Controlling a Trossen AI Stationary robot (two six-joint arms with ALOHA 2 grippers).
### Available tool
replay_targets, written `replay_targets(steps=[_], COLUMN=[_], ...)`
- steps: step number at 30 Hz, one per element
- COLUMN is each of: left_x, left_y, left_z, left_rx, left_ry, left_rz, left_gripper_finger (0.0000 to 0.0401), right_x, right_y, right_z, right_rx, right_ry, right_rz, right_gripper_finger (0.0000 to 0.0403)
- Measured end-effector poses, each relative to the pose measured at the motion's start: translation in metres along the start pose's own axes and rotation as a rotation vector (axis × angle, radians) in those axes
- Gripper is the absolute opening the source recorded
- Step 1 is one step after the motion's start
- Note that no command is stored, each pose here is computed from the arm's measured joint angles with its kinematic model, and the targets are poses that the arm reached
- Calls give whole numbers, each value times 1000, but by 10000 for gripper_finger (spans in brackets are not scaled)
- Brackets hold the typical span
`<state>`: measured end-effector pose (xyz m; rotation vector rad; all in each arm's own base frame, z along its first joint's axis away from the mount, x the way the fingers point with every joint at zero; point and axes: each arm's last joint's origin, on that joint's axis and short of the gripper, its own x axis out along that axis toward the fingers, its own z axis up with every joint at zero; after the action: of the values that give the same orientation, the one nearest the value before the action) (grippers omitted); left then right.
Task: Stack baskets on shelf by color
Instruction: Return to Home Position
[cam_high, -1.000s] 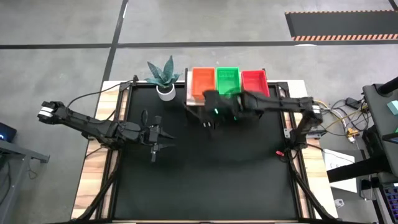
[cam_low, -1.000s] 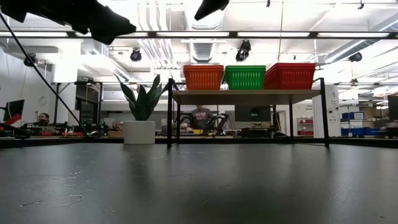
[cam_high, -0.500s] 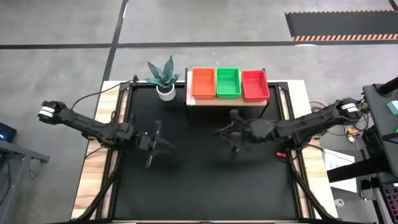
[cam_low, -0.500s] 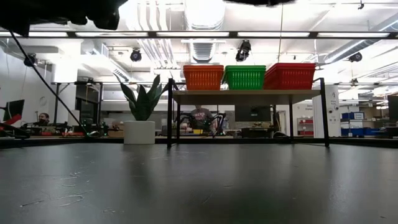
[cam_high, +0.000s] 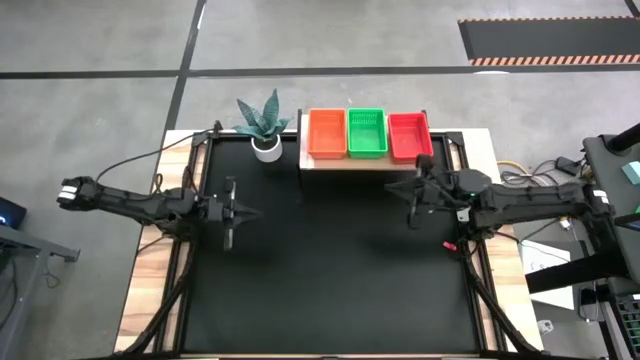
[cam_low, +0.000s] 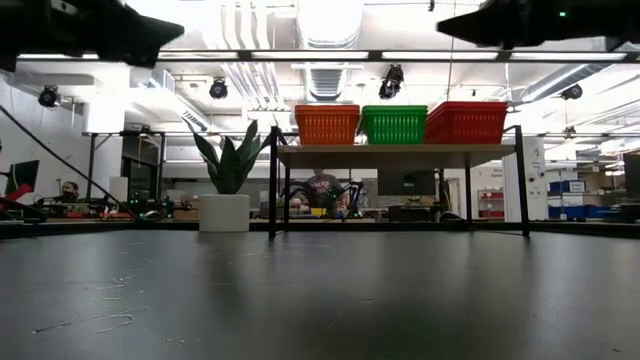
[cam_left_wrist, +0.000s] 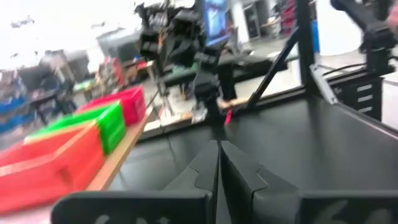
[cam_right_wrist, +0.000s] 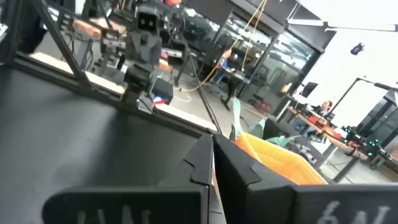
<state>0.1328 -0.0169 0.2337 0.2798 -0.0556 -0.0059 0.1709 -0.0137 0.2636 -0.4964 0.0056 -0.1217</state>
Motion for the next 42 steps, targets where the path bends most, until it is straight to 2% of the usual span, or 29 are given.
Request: replay_targets(steps=[5,12,21,27,33,39,40,42], left_x=[-10,-26,-40,-38,-37,-37,-37,-37], left_y=[1,-4,-6,-8,-9,-8,-8,-9], left_z=[-7,-32,-44,-48,-47,-47,-47,-47], left_rx=[-16,-24,-57,-114,-127,-123,-123,-122], left_ry=[27,-26,-144,-122,-136,-137,-137,-135], left_rz=[12,23,53,15,-10,-7,-7,-7], left_gripper_finger=[1,0,0,0,0,0,0,0], right_x=[-24,-60,-76,-83,-80,-79,-79,-79], right_y=[2,7,15,20,27,31,31,31], right_z=[-8,-22,-41,-50,-61,-63,-63,-63], right_rx=[6,40,48,30,18,53,79,209], right_ry=[-27,-141,-146,-196,-222,-244,-242,-241], right_rz=[-7,-76,-158,-176,-154,-46,-46,-38], right_gripper_finger=[9,8,8,8,8,9,9,9])
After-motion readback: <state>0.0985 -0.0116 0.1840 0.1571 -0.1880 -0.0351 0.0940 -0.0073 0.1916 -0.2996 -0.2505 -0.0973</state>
